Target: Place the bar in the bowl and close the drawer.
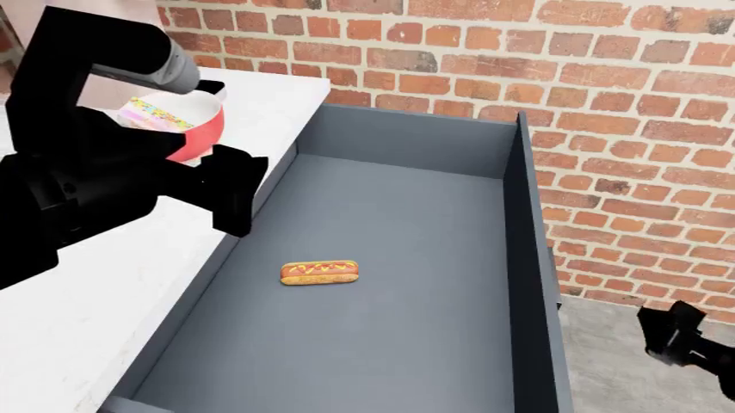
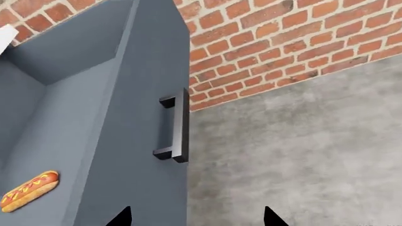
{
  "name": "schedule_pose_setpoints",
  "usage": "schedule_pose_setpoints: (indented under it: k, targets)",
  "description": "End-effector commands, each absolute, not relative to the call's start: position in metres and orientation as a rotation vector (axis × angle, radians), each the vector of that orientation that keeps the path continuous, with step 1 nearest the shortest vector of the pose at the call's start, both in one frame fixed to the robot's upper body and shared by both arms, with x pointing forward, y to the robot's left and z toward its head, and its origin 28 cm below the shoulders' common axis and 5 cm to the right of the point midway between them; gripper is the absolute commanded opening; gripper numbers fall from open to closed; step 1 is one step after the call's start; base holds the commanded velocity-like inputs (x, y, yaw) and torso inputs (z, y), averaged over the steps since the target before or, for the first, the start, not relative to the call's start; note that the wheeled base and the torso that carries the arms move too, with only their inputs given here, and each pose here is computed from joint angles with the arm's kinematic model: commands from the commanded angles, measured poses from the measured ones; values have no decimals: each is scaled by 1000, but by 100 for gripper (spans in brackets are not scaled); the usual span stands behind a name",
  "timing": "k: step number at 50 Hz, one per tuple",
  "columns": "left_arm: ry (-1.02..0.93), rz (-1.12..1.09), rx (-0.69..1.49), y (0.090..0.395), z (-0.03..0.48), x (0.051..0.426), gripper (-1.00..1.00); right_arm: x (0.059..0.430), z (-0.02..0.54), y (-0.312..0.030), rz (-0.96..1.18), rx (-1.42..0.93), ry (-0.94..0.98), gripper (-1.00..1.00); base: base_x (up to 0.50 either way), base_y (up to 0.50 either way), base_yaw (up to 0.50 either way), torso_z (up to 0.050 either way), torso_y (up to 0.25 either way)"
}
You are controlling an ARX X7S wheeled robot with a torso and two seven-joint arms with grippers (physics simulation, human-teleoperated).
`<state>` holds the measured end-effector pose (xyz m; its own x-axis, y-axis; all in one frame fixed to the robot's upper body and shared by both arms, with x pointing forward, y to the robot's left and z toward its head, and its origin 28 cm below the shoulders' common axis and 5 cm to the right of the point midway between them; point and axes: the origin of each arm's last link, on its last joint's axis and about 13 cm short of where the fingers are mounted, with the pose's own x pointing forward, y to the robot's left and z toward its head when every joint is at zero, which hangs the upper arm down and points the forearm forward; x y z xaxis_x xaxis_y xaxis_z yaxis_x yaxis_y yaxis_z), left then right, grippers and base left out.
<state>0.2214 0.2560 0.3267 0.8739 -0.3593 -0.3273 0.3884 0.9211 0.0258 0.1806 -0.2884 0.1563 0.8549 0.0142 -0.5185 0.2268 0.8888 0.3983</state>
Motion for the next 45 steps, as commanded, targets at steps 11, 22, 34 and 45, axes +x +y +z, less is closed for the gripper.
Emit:
schedule_pose_setpoints:
  k: [11,22,34,45]
  targets:
    - [329,-392,100,254,326,223,100,183,67,-307,59,503,608,100,0,0,0,0,0]
    - [331,-394,103,253,325,224,100,201,29,-295,249,440,716,100,0,0,0,0,0]
    - [333,-398,103,253,324,224,100,222,19,-276,544,379,750,100,0,0,0,0,0]
    - [343,-403,110,251,321,226,100,246,10,-254,715,329,778,100,0,0,1,0,0]
